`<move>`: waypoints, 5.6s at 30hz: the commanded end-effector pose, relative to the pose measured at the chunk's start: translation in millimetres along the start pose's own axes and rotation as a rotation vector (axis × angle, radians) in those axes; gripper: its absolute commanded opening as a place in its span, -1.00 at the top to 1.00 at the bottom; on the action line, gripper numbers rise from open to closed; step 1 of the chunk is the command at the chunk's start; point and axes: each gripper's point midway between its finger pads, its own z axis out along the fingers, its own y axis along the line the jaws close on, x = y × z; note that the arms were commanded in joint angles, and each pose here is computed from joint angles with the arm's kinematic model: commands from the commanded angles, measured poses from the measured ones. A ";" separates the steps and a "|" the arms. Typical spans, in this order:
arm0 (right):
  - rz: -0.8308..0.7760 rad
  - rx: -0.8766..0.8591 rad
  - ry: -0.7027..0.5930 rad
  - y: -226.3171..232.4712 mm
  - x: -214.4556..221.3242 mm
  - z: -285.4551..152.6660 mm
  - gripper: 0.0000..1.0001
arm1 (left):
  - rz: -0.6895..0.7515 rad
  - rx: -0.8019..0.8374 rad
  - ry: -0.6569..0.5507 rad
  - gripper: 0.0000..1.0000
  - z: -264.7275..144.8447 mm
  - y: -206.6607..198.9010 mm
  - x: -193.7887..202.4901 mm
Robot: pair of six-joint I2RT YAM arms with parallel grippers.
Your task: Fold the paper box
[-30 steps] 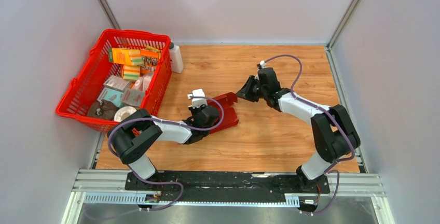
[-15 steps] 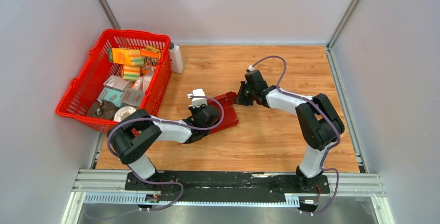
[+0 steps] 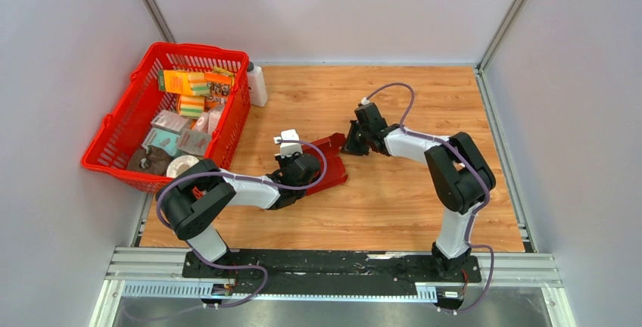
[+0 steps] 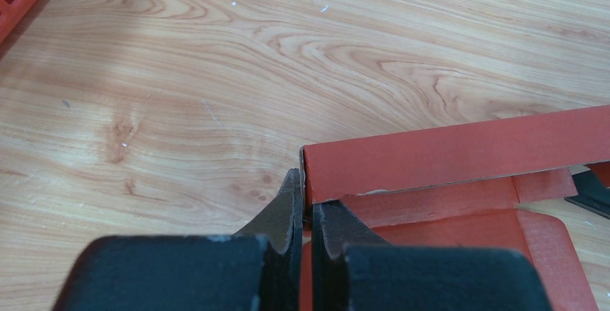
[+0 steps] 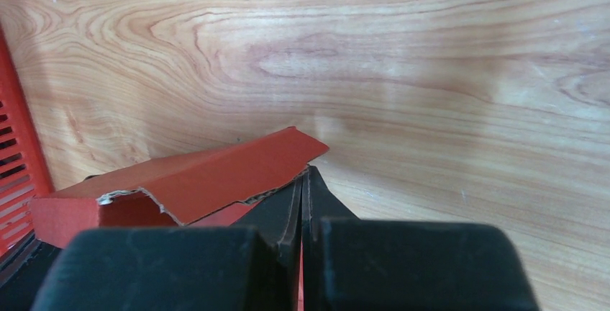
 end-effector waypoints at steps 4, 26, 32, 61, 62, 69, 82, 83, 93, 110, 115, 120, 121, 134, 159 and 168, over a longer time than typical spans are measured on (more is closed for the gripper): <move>-0.035 -0.180 -0.041 45.7 -10.7 -2.8 1.00 | 0.037 -0.012 0.035 1.00 -2.0 8.8 8.0; -0.064 -0.177 -0.031 48.5 -10.9 -17.3 0.89 | 0.049 -0.004 0.048 1.00 -3.9 12.0 12.5; -0.208 -0.100 -0.144 27.7 -40.9 -59.4 0.68 | 0.066 0.020 0.039 1.00 -6.9 13.4 10.1; -0.504 -0.233 0.011 58.2 -11.3 -46.0 0.78 | 0.143 0.081 0.031 1.00 -8.0 8.4 6.4; -0.505 -0.236 0.012 59.9 -9.9 -46.0 0.84 | 0.140 0.083 0.031 1.00 -8.0 7.7 6.1; -0.484 -0.231 0.042 79.4 1.7 -58.2 1.00 | 0.146 0.063 0.030 1.00 -6.8 7.6 2.7; -0.500 -0.126 0.004 71.7 -5.5 -78.1 0.83 | 0.172 0.054 0.036 1.00 -7.3 8.4 0.3; -0.507 -0.106 -0.012 67.7 -8.7 -78.0 0.73 | 0.176 0.053 0.037 1.00 -7.7 10.1 1.6; -0.524 0.076 -0.183 24.7 -51.0 -80.8 0.29 | 0.184 0.067 0.027 1.00 -9.9 14.4 2.8; -0.594 -0.174 0.096 69.9 4.5 -51.2 0.42 | 0.164 0.076 0.028 1.00 -9.1 10.5 3.1; -0.603 -0.209 0.099 74.6 7.3 -64.6 0.41 | 0.165 0.080 0.033 1.00 -9.2 9.7 4.2; -0.640 -0.107 0.058 51.6 -1.9 -62.7 0.40 | 0.169 0.078 0.039 1.00 -8.2 10.6 8.2; -0.659 -0.068 0.040 43.9 -6.4 -62.5 0.39 | 0.173 0.076 0.041 1.00 -8.4 12.1 9.7; -0.880 -0.248 -0.110 55.2 0.1 -56.5 0.31 | 0.189 0.093 0.027 1.00 -11.9 15.1 6.3; -0.980 -0.248 -0.257 78.4 7.7 -15.9 0.46 | 0.193 0.140 0.015 1.00 -12.7 2.7 -1.8; -0.997 -0.036 -0.370 78.5 6.9 -7.4 0.99 | 0.132 0.126 0.030 1.00 -12.1 -1.9 -3.1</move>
